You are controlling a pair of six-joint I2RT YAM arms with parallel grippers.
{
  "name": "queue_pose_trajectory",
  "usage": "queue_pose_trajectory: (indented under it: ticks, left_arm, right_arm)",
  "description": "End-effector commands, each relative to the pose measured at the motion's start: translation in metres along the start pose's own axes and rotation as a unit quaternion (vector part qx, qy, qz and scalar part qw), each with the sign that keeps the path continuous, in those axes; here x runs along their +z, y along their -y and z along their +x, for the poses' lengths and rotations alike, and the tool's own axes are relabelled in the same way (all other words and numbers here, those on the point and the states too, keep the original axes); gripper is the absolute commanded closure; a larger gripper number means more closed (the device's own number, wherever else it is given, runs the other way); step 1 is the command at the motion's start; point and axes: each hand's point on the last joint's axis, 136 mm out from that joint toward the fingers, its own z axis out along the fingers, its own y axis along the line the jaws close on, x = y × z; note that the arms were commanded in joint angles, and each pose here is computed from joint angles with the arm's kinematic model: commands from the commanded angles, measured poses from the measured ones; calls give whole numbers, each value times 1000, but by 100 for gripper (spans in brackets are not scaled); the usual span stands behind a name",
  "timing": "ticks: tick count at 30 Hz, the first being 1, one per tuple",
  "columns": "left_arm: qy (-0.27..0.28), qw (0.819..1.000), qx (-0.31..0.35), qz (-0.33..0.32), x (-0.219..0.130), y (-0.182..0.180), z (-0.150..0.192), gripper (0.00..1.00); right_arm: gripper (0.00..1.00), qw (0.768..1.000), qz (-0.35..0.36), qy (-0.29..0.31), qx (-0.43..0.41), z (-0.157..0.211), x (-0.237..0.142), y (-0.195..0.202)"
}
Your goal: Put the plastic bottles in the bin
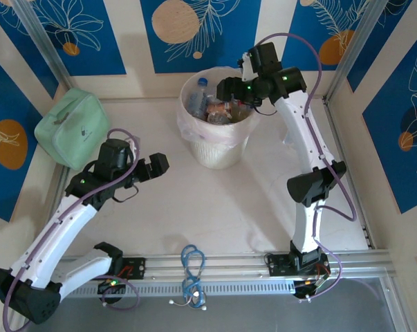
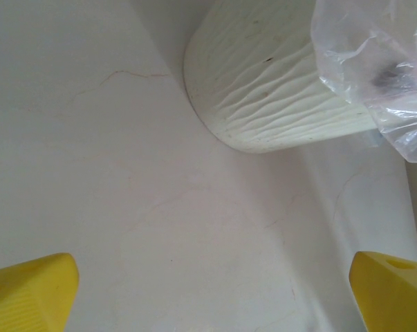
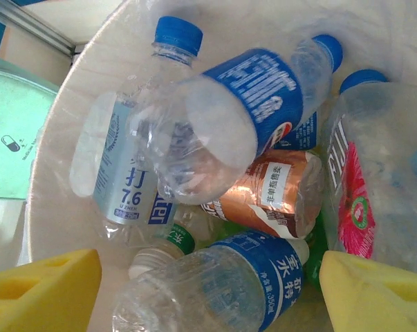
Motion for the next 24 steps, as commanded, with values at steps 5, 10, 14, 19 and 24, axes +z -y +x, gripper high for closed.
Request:
queue_pose_trajectory:
  ticks: [5,10,14,19,24]
  left_arm:
    - [37,999,32,-9,-7,3,-19,0]
    - [57,997,49,-11,-11,10,-35,0]
    - [114,989,78,-53,-24,1,-57,0]
    - [221,947,148,-182,-39,-39,-91,0]
    - [277,904,172,-276,-13,-86,-92,0]
  right_arm:
    - [17,997,-15,67,-24,-5,-71,-27]
    - [17,995,6,96,-26,15,-106,-26]
    - [13,988,47,144,-22,44,-137,-6]
    - [4,976,102,190,4,99,-155,44]
    - [1,950,170,231,128,178,-148,125]
